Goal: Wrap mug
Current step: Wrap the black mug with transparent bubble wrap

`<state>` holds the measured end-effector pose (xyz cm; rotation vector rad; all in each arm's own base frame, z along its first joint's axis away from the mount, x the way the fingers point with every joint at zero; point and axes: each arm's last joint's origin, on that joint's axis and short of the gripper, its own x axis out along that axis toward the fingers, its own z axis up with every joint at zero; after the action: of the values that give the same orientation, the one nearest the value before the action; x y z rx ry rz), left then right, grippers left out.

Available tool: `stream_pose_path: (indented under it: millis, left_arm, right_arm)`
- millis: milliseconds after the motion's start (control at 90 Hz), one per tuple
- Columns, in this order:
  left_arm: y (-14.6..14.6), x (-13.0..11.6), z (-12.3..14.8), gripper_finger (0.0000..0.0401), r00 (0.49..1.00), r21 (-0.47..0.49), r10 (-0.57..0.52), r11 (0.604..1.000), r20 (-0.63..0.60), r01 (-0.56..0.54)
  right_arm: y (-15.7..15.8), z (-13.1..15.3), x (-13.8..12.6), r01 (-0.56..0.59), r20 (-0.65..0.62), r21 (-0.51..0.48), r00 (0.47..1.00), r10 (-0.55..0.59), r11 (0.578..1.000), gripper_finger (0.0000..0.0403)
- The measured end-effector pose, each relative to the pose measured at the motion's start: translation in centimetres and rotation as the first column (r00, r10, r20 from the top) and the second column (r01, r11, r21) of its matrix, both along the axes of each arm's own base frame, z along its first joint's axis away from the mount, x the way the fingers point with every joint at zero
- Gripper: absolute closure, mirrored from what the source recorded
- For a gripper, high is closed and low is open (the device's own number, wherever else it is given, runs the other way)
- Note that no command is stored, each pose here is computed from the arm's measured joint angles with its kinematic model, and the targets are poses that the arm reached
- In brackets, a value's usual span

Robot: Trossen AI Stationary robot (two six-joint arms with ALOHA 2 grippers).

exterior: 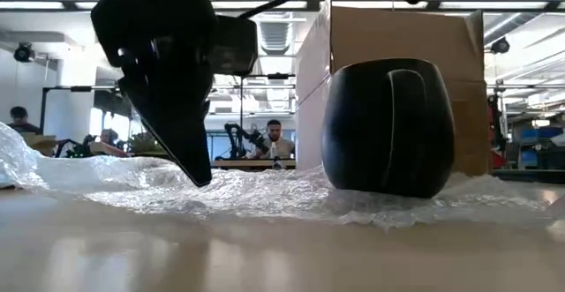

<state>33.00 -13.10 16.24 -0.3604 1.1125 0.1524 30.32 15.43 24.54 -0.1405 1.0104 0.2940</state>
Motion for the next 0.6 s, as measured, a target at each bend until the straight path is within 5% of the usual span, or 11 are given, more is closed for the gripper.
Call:
stream_pose_path:
  millis: [411, 600]
  left_arm:
    - [-0.6, 0.0, 2.7, 0.0326, 0.997, -0.076, -0.069, 0.995, -0.017, 0.067]
    - [-0.8, 0.2, 4.4, 0.0326, 0.996, -0.059, -0.084, 0.995, 0.041, 0.087]
  right_arm:
    - [-0.3, -1.8, 1.0, 0.001, -0.109, -0.108, 0.994, -0.013, 0.994, 0.0238]
    - [-0.5, -3.7, 1.6, 0.005, -0.169, -0.154, 0.985, -0.032, 0.988, 0.0218]
